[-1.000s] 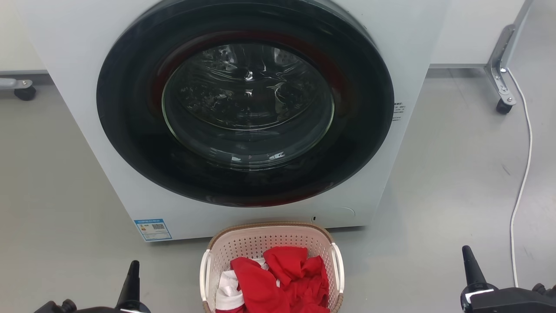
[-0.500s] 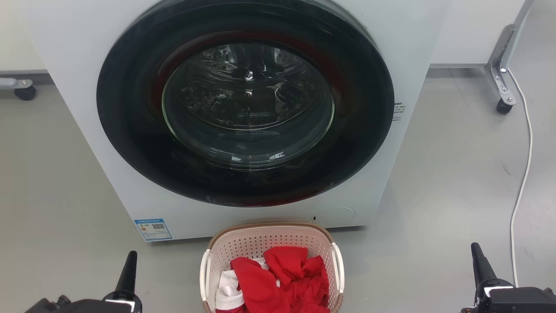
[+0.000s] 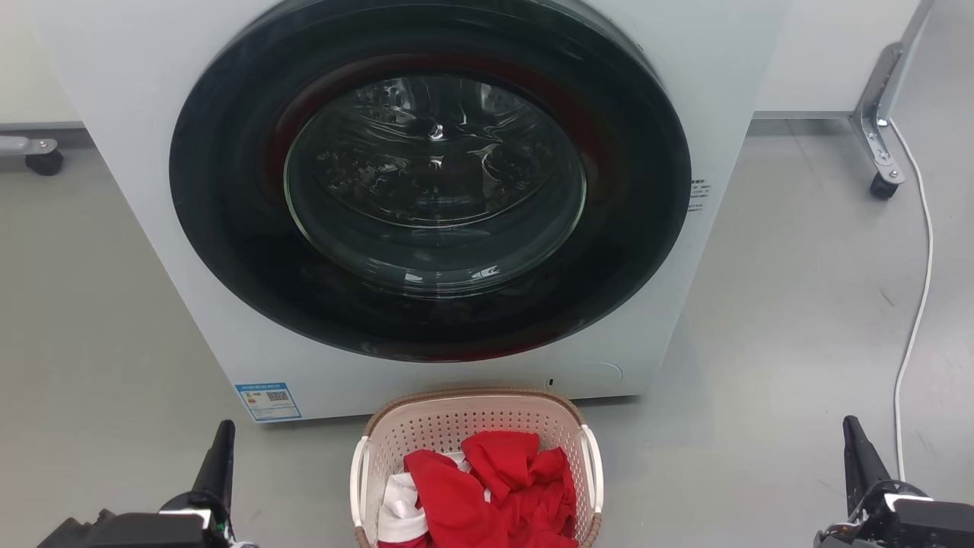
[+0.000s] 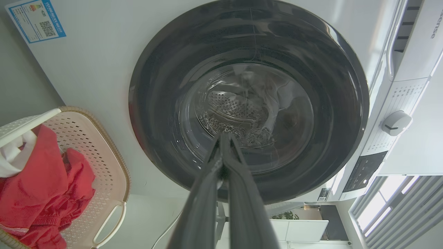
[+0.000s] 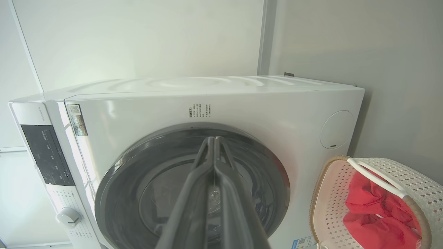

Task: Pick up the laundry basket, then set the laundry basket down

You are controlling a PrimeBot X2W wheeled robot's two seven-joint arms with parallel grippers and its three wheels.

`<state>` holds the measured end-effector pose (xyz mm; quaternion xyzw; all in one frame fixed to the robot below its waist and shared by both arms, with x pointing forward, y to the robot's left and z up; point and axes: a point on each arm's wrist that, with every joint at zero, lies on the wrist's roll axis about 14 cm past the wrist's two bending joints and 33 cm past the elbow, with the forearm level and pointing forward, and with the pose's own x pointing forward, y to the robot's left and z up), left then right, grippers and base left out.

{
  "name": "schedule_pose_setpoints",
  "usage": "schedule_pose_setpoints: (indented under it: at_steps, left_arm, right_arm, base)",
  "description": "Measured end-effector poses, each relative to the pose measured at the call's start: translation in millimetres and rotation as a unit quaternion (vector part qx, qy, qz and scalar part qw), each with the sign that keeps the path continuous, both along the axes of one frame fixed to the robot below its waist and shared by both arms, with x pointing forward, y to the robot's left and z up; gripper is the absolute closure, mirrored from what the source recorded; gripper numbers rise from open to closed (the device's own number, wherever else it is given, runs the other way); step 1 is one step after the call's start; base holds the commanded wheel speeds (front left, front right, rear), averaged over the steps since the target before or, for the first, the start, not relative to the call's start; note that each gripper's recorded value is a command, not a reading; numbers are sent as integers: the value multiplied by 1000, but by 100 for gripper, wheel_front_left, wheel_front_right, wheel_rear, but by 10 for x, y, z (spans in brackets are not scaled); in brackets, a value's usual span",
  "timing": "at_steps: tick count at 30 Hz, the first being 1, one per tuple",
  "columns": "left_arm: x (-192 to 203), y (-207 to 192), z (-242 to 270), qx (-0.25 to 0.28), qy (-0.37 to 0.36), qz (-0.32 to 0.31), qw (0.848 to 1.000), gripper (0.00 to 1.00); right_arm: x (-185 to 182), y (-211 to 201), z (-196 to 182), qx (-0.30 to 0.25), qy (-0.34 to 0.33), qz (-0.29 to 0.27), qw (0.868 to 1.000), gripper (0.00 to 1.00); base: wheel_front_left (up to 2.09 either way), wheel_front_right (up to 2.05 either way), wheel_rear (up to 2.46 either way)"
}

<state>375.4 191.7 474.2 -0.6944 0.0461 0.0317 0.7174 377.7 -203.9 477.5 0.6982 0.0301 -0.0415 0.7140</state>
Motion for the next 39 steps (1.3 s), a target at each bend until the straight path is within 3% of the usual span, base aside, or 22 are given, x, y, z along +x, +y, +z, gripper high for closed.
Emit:
schedule_pose_setpoints:
  at_steps: [39]
  left_arm:
    - [31, -1, 44, -17, -9, 1, 1000, 100]
  right_arm:
    - [31, -12, 46, 13, -9, -3, 1000, 100]
  base:
    - [0, 0, 0]
